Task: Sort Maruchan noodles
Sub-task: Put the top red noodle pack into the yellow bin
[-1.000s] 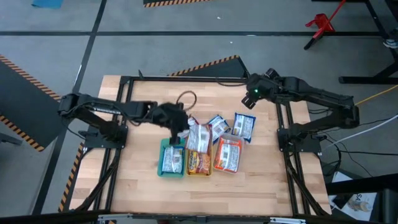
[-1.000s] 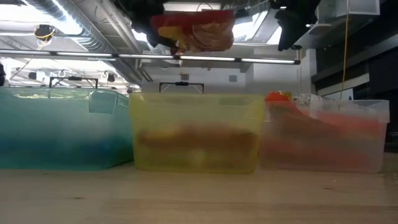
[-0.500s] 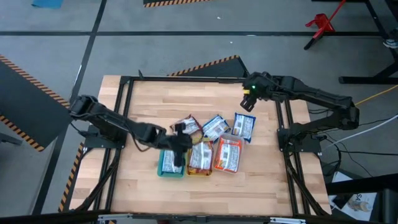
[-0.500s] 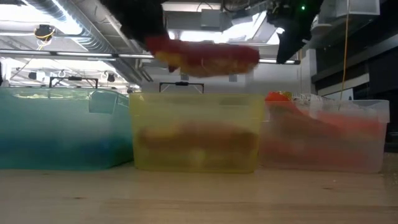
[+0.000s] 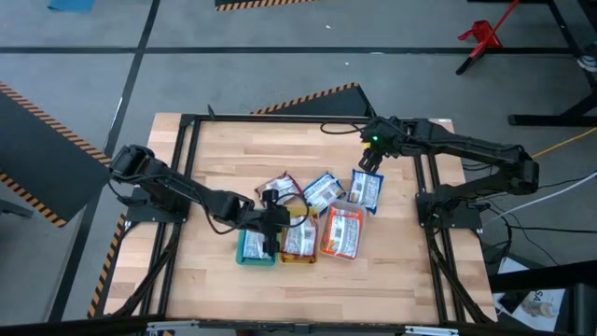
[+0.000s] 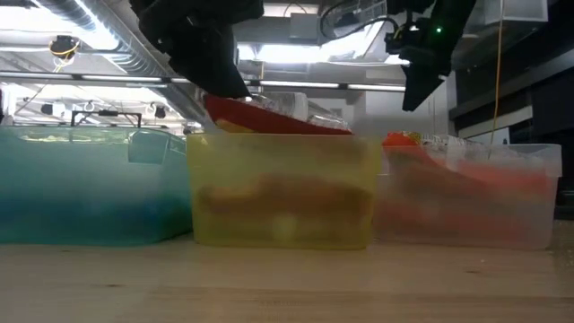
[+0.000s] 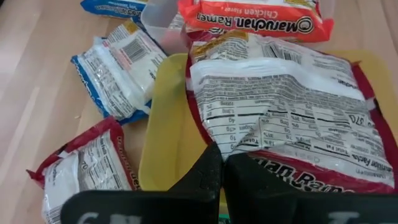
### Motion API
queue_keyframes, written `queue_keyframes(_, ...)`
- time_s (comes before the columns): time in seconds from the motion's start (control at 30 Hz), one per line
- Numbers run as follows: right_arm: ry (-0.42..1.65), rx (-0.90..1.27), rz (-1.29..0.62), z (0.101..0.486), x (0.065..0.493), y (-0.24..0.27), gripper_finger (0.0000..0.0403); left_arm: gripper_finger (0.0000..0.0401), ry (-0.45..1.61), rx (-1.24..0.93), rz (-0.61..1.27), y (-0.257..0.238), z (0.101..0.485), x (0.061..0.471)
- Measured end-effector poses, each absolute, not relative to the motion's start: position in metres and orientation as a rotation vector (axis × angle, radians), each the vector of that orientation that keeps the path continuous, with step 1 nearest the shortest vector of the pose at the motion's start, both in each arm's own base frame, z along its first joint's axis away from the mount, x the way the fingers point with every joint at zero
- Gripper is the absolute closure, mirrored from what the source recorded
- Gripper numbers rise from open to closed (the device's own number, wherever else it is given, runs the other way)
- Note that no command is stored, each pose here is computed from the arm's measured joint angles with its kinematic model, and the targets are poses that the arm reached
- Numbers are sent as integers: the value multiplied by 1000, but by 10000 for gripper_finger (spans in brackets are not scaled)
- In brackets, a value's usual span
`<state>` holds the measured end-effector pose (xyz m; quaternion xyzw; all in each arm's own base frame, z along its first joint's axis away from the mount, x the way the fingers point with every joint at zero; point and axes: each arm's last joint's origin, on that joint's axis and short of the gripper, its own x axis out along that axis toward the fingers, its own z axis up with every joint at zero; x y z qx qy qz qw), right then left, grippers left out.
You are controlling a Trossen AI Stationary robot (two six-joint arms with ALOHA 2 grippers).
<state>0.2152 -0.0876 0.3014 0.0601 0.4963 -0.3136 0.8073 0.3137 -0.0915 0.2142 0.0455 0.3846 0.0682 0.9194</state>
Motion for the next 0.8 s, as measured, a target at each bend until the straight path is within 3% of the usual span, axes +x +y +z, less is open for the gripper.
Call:
queue_keyframes(0.57, 1063, 125, -669, 301, 215, -88, 194, 400, 839, 51, 115, -94, 198, 320)
queue_keyframes(0.8, 1064, 125, -669, 301, 215, -88, 194, 353, 834, 37, 113, -95, 199, 320)
